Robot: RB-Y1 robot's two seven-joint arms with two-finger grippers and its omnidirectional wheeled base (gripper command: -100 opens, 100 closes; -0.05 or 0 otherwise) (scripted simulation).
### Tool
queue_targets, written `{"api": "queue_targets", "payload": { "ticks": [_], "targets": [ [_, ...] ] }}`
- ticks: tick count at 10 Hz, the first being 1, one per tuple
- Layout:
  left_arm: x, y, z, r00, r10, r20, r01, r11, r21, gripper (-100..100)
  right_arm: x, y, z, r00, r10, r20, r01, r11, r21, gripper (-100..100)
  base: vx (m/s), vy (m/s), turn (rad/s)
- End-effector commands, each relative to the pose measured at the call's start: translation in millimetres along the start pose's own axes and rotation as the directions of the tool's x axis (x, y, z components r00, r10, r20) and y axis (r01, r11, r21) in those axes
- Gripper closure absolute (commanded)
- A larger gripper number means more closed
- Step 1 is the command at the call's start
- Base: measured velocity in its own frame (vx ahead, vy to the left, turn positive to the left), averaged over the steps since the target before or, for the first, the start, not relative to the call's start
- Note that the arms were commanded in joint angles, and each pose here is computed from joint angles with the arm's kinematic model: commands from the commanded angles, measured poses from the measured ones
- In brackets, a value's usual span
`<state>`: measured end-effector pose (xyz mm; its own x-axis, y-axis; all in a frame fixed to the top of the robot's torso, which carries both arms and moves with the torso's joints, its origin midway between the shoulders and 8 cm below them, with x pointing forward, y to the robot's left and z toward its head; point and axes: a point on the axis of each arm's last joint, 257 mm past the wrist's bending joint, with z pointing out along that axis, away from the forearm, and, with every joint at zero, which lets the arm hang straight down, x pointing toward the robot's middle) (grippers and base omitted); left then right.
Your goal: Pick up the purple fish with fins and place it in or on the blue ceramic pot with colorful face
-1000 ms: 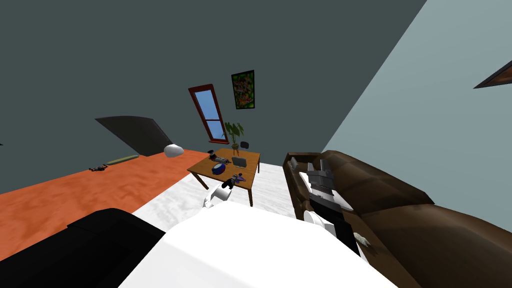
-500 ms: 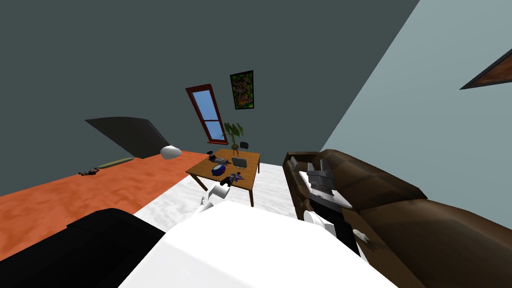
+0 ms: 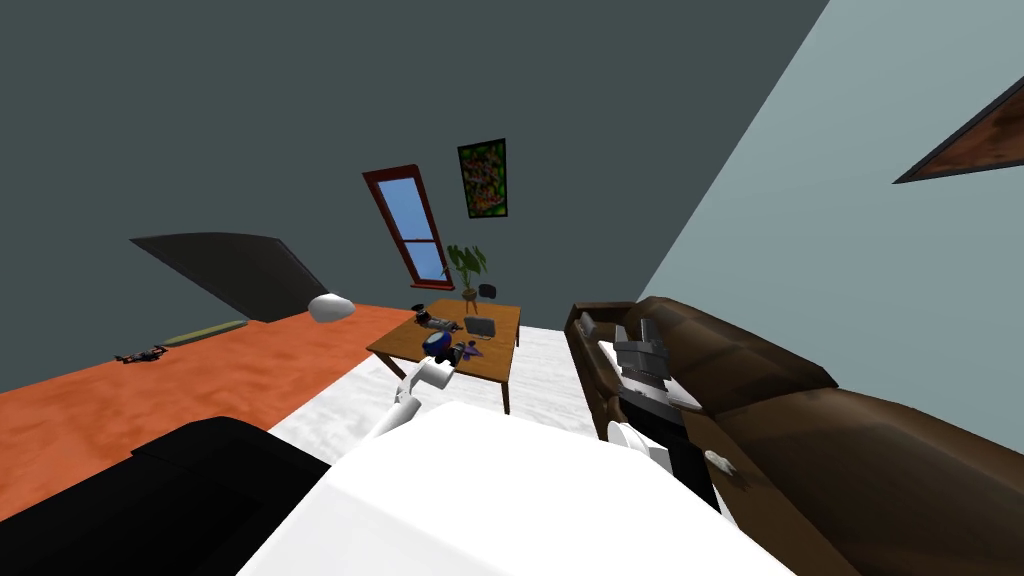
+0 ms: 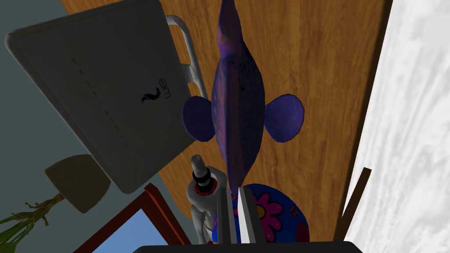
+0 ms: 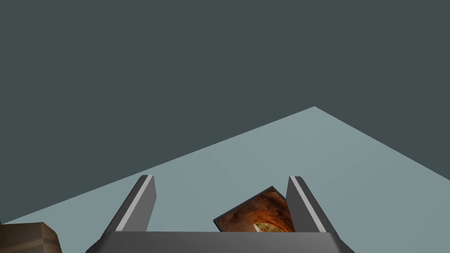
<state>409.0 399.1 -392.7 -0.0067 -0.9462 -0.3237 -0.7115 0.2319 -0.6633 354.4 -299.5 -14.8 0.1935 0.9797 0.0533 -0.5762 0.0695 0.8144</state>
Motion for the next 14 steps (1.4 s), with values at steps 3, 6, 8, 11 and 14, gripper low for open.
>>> {"api": "queue_targets", "payload": {
  "ticks": [3, 6, 8, 11, 14],
  "targets": [
    [-28.1, -7, -7.1, 0.999, -0.015, 0.038, 0.016, 1.000, -0.024, 100, 0, 0, 0.0, 1.000, 0.000, 0.000, 0.000, 1.000, 0.000, 0, 0.006, 0.075, -0.049],
    [-50.6, -13, -14.3, 0.997, -0.027, 0.068, 0.030, 0.999, -0.040, 100, 0, 0, 0.0, 1.000, 0.000, 0.000, 0.000, 1.000, 0.000, 0, 0.009, 0.082, -0.062],
    [-64.3, -17, -19.8, 0.996, -0.033, 0.087, 0.038, 0.998, -0.049, 100, 0, 0, 0.0, 1.000, 0.000, 0.000, 0.000, 1.000, 0.000, 0, -0.007, 0.065, -0.049],
    [-79.9, -22, -26.5, 0.993, -0.041, 0.109, 0.048, 0.997, -0.060, 100, 0, 0, 0.0, 1.000, 0.000, 0.000, 0.000, 1.000, 0.000, 0, -0.003, 0.066, -0.044],
    [-102.0, -29, -37.0, 0.989, -0.053, 0.141, 0.064, 0.995, -0.074, 100, 0, 0, 0.0, 1.000, 0.000, 0.000, 0.000, 1.000, 0.000, 0, 0.000, 0.070, -0.060]
  ]
}}
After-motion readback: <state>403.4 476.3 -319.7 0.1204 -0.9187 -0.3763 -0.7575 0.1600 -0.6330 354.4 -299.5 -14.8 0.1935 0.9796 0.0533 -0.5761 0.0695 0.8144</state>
